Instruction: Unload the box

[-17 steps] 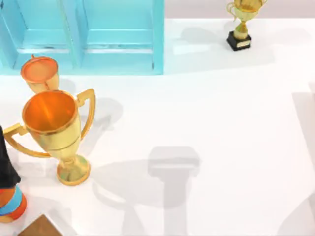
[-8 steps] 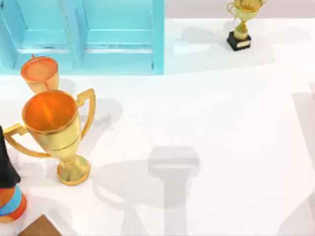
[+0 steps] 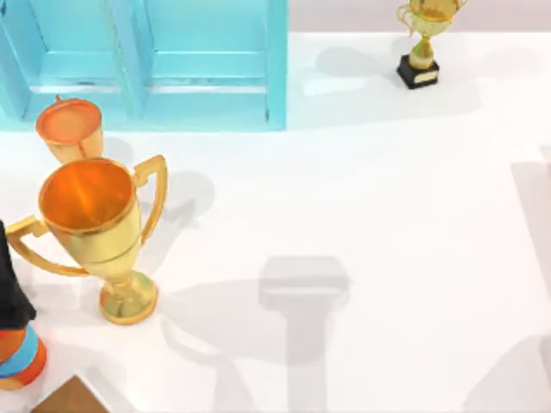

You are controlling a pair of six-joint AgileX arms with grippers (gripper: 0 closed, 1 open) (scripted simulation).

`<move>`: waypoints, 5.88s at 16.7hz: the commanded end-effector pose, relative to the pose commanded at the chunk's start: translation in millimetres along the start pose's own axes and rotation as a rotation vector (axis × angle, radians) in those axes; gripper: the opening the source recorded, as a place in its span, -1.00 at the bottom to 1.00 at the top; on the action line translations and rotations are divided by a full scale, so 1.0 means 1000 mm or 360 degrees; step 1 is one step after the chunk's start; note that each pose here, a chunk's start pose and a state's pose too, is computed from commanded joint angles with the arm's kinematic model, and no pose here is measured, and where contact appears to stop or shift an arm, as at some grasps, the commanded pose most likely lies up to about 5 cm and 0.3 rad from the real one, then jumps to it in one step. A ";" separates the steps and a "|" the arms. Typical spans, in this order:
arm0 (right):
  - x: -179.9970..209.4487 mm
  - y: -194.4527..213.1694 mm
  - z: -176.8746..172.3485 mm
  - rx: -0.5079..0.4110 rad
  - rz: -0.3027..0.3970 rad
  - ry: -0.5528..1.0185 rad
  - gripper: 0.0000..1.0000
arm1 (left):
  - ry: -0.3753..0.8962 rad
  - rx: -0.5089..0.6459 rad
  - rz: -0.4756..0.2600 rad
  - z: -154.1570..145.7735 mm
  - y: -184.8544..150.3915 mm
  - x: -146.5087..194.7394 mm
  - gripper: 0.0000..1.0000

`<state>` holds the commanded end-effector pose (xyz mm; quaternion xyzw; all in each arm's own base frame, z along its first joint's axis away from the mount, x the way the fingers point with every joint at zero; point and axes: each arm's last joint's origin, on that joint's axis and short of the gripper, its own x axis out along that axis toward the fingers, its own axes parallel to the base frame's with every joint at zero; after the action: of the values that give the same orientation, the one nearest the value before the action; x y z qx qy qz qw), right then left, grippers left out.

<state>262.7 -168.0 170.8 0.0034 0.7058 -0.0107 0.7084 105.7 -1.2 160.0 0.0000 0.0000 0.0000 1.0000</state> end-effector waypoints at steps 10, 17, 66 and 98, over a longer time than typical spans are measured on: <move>-0.102 0.003 -0.006 0.0003 0.0001 0.0001 -1.00 | 0.0000 0.0000 0.0000 0.000 0.000 0.000 1.00; -0.098 0.015 0.018 0.0000 0.0002 0.0014 -1.00 | 0.0000 0.0000 0.0000 0.000 0.000 0.000 1.00; 0.031 0.293 0.184 0.0002 0.0017 0.0003 1.00 | 0.0000 0.0000 0.0000 0.000 0.000 0.000 1.00; -0.080 0.048 0.134 0.0025 0.0023 0.0008 1.00 | 0.0000 0.0000 0.0000 0.000 0.000 0.000 1.00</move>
<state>397.0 -121.7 251.0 0.0141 0.7074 -0.0110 0.7066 105.7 -1.2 160.0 0.0000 0.0000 0.0000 1.0000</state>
